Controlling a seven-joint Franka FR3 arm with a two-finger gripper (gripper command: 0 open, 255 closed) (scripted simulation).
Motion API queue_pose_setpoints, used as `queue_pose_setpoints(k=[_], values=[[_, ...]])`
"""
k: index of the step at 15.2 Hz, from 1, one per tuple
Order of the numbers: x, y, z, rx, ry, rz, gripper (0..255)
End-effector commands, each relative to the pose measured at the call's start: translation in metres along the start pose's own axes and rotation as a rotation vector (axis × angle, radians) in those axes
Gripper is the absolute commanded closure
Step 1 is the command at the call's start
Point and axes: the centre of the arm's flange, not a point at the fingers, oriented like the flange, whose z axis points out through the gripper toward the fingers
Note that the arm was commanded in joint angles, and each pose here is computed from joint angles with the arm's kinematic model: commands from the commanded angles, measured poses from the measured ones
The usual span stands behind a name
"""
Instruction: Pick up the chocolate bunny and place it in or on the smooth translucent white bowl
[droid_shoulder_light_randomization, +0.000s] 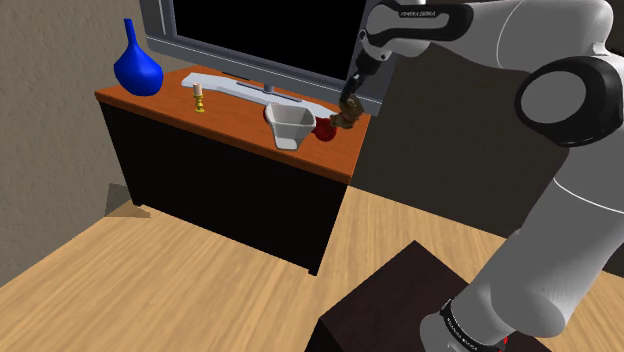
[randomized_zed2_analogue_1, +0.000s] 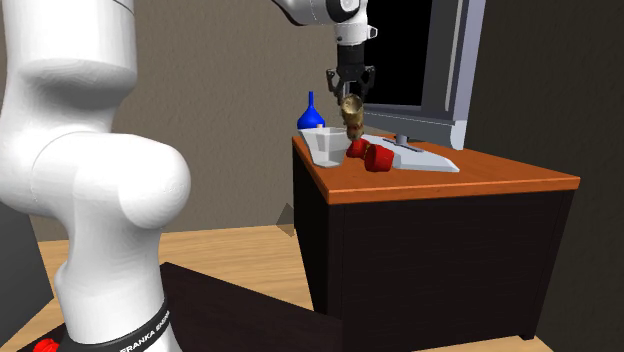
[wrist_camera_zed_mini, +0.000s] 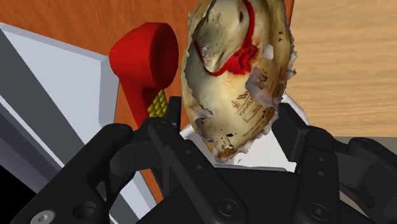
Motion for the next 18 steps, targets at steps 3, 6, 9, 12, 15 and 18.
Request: queue_pose_setpoints(k=[3, 6, 9, 12, 15, 18], values=[[0.040, -0.017, 0.013, 0.000, 0.000, 0.000, 255], [0.074, -0.031, 0.027, 0.000, 0.000, 0.000, 255], [0.109, -0.045, 0.040, 0.000, 0.000, 0.000, 255], [0.144, -0.059, 0.054, 0.000, 0.000, 0.000, 255], [0.146, -0.062, 0.066, 0.000, 0.000, 0.000, 255], [0.141, -0.063, 0.081, 0.000, 0.000, 0.000, 255]])
